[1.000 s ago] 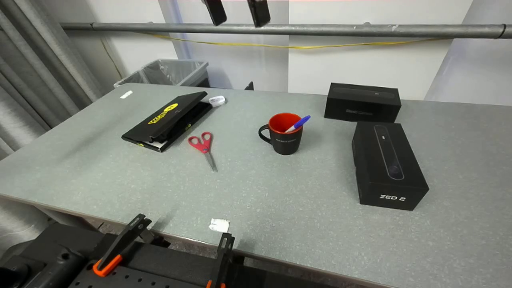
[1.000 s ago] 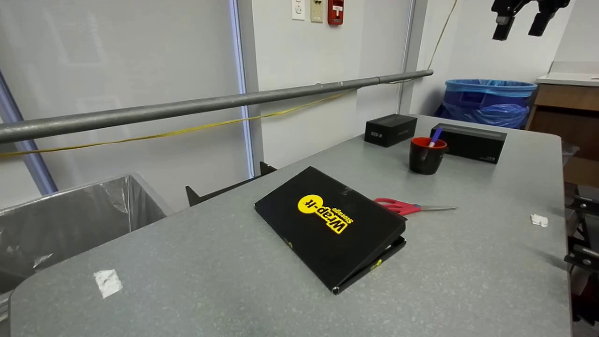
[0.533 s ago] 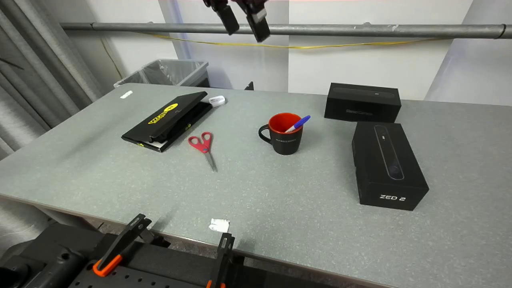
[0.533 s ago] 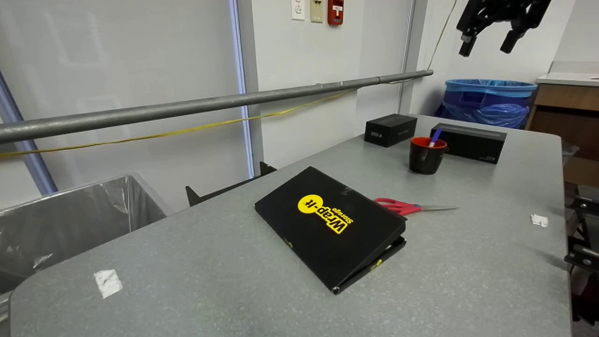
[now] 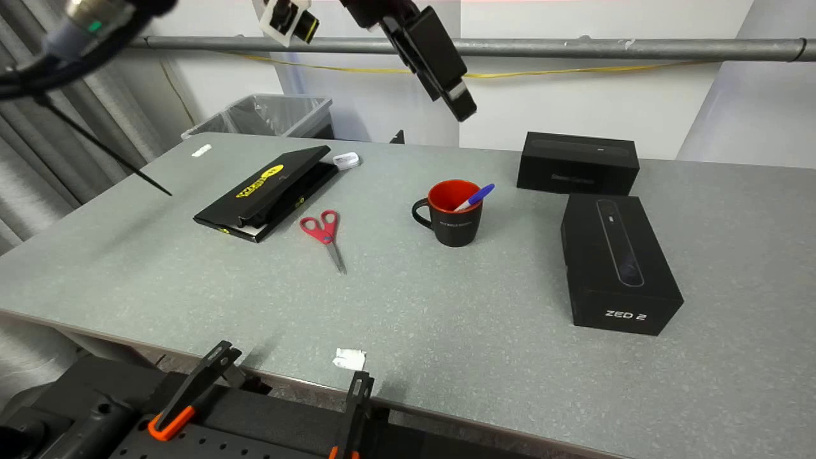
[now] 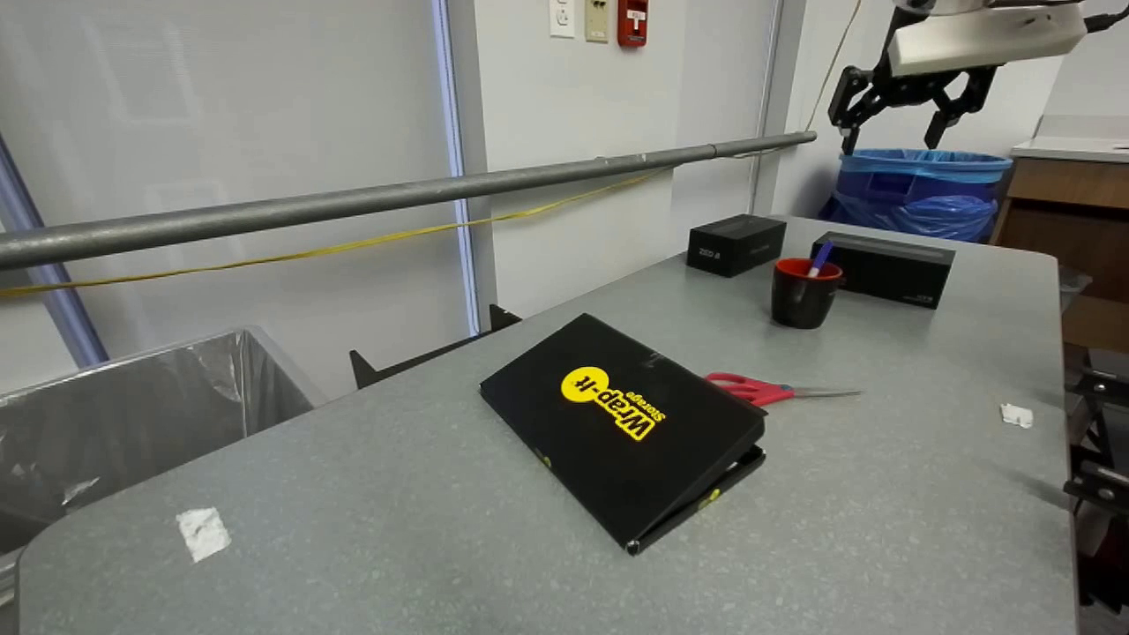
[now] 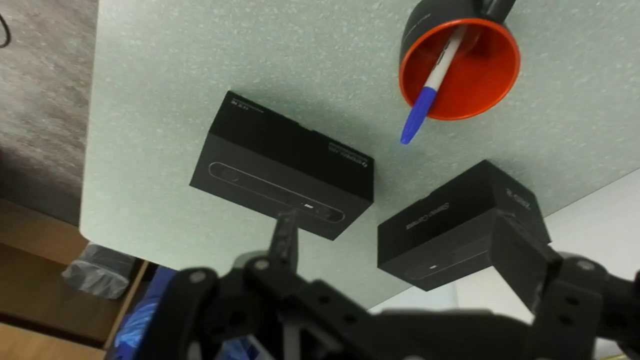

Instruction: Remove the pen from the mug and put it on the table

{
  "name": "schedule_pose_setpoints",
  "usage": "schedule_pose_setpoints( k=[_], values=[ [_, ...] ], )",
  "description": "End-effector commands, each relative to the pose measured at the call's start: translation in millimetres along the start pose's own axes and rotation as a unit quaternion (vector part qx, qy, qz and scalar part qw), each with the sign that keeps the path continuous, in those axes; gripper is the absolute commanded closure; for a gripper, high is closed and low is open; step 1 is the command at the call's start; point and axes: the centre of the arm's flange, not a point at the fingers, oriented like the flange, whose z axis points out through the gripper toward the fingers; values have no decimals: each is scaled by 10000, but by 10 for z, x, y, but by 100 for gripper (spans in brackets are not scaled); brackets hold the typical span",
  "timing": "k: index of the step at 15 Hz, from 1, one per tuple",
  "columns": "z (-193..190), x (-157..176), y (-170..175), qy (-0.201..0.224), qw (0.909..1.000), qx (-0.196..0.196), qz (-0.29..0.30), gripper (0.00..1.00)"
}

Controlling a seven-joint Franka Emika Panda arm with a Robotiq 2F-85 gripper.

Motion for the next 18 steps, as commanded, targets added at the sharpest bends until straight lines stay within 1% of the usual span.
schedule_pose_setpoints(
  k=[1, 2, 3, 7, 8, 11, 14, 18],
  values=[
    [36, -10, -6, 63, 9997, -197, 129, 0],
    [59, -35, -27, 105, 9991, -349, 226, 0],
    [66, -54, -54, 118, 9987, -410, 280, 0],
    [60, -43, -86, 117, 9984, -439, 342, 0],
    [136, -33, -144, 225, 9979, -406, 448, 0],
    [357, -53, -246, 376, 9971, -448, 487, 0],
    [603, -137, -350, 520, 9950, -593, 605, 0],
    [920, -288, -576, 691, 9916, -742, 801, 0]
  ],
)
